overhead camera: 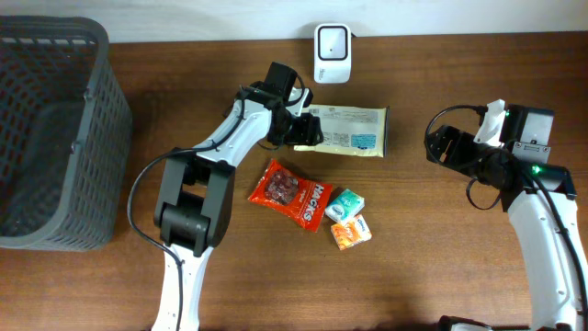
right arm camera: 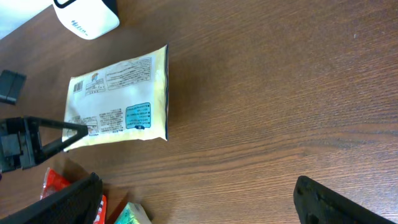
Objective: Scan the item barcode
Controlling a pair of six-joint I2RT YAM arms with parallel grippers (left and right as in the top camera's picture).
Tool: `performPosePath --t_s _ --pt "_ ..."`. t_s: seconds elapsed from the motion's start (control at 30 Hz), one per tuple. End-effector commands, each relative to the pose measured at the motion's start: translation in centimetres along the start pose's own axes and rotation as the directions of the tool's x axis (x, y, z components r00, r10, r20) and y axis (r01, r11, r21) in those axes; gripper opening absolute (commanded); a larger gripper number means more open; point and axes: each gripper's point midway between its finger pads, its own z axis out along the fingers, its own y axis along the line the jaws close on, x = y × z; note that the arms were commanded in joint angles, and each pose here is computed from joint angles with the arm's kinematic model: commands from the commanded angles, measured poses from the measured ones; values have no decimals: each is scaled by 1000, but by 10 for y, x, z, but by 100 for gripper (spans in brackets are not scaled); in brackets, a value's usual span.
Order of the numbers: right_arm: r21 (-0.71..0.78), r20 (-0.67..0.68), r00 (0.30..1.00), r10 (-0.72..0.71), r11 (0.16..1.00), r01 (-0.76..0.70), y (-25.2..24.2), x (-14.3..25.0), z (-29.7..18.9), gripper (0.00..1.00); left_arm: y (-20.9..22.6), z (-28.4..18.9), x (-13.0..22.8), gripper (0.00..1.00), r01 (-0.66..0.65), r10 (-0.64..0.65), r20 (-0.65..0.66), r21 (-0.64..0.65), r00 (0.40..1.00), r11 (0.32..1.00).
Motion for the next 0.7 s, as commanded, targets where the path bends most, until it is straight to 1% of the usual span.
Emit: performPosePath --t_s 0.0,0.1,0.13,0.17,0.3,0.4,0.47,0.5,0.53,0.6,0.63,0.67 --pt "5 22 1000 2 1000 -2 1 -6 -5 98 29 35 22 47 70 -75 -66 -76 995 995" --pt "5 22 1000 2 1000 -2 1 -6 -5 98 30 35 19 21 69 -73 -57 -79 996 994" --pt "5 22 1000 2 1000 -2 1 -6 -5 98 30 34 18 6 68 -72 -54 -78 996 995" --pt "5 22 1000 2 1000 -2 1 -6 -5 98 30 34 18 0 68 -72 -52 -78 996 995" --pt "5 22 1000 2 1000 -2 1 -6 -5 98 30 30 15 0 72 -76 -51 -79 996 994" --pt "5 22 1000 2 1000 -2 1 -6 -5 98 27 11 5 0 79 -84 -57 -85 995 993" --pt "5 22 1000 2 1000 -2 1 -6 -5 98 21 -5 -4 0 42 -48 -61 -85 997 996" --pt "5 22 1000 2 1000 -2 1 -6 -5 98 19 -17 -9 0 12 -19 -64 -107 998 994" --pt "5 22 1000 2 1000 -2 1 -6 -5 98 21 -28 -14 0 4 -13 -60 -148 998 989" --pt "5 22 1000 2 1000 -2 1 -6 -5 98 31 -62 -26 0 -3 -9 -38 -290 999 957" --pt "5 22 1000 2 1000 -2 1 -6 -5 98 34 -79 -31 0 -5 -5 -27 -346 1000 938" --pt "5 22 1000 2 1000 -2 1 -6 -5 99 36 -106 -39 0 -6 6 -1 -420 1000 908"
